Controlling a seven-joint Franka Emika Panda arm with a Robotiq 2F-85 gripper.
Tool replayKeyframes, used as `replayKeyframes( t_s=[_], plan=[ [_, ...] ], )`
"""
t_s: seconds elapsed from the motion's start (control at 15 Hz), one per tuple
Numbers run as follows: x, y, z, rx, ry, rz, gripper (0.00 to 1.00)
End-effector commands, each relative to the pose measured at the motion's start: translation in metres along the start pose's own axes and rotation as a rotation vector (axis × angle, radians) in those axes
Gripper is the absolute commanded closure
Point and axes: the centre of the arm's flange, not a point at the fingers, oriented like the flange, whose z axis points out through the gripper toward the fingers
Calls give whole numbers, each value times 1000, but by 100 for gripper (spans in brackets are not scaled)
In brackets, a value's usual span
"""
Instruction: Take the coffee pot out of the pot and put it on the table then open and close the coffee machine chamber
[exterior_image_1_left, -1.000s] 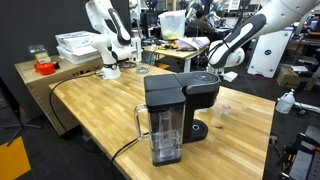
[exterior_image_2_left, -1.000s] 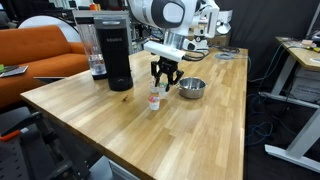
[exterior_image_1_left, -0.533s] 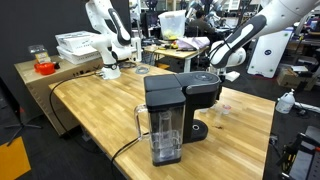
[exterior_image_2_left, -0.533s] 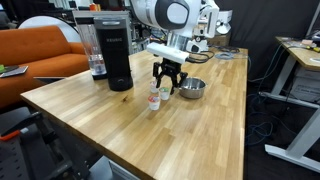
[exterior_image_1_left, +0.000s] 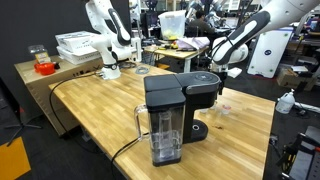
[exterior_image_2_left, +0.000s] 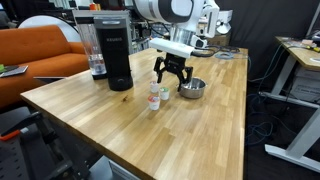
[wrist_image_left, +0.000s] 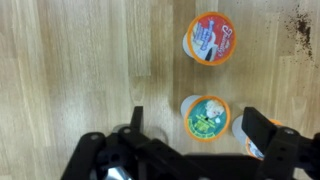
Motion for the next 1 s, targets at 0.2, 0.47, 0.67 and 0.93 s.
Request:
replayKeyframes(
  t_s=[0.2, 0.47, 0.67, 0.93],
  plan=[
    [-33, -47, -64, -30, 56, -71, 0],
    [-62, -66, -84, -34, 55, -72, 0],
    [-77, -76, -97, -50, 62, -65, 0],
    [-89, -89, -122, -79, 100, -68, 0]
  ],
)
